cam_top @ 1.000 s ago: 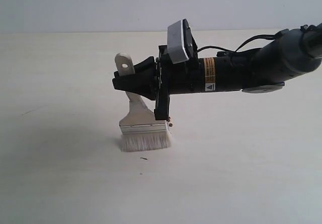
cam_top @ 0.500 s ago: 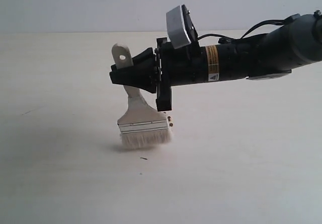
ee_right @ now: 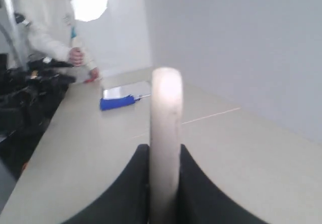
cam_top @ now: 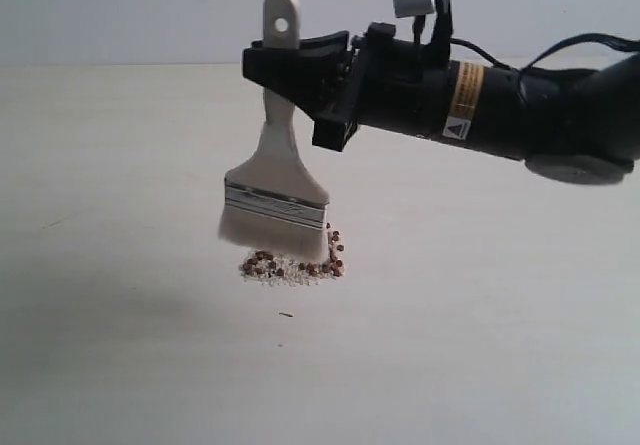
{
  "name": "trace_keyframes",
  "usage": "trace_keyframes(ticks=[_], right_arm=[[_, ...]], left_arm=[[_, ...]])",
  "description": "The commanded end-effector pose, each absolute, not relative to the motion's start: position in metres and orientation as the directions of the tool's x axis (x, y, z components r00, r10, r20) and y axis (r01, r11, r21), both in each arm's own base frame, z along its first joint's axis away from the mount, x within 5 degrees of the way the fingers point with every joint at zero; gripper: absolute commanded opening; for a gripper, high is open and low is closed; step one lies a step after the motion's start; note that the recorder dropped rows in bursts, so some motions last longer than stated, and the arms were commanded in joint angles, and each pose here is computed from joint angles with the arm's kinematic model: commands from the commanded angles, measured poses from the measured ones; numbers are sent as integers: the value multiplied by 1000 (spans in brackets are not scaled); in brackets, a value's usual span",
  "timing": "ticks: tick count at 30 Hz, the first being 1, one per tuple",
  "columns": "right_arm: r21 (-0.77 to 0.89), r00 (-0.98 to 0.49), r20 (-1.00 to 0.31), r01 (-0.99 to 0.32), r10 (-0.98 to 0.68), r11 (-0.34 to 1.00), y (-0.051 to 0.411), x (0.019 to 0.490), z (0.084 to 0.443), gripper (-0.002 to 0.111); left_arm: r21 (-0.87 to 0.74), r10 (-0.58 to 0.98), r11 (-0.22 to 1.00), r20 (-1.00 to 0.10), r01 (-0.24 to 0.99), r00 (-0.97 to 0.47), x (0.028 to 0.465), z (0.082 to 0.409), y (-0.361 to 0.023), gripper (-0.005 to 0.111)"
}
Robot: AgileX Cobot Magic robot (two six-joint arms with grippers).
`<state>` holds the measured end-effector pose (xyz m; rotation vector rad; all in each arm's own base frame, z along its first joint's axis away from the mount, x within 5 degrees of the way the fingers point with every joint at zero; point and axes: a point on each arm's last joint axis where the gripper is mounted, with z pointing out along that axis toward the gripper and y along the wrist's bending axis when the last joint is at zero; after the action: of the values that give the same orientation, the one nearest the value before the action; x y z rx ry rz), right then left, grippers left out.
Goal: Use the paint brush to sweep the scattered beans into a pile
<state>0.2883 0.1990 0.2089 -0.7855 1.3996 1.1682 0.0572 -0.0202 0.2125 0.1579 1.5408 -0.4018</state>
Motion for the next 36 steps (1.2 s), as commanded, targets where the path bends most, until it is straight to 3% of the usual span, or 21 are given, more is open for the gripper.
trace_keyframes(ticks=[1,5,9,15,20,30,36], right_arm=[[320,-182,-937,-787,298,528,174,285,202,0],[377,-194,-916,-711,350,594,174,278,196,0],[359,-184,-923,-727,337,585,181,273,196,0],[603,-365,-784,-638,501,479,179,275,198,0],[544,-319,-825,-670,466,505,190,268,199,0],[444,-155,-896,-349,417,825,226,241,191,0],[303,-61,-951,-368,303,879,272,221,217,0]], left_arm=[[-152,-157,926,-987,346,-15,57,212,-20,0],[-152,-157,926,-987,346,-15,57,212,-20,0],[-152,-157,926,-987,346,-15,57,212,-20,0],[-152,-157,926,-987,346,-15,57,212,-20,0],[-152,-157,926,-987,346,-15,57,212,-20,0],[-152,-157,926,-987,346,-15,57,212,-20,0],[-152,-157,926,-987,346,-15,57,212,-20,0]])
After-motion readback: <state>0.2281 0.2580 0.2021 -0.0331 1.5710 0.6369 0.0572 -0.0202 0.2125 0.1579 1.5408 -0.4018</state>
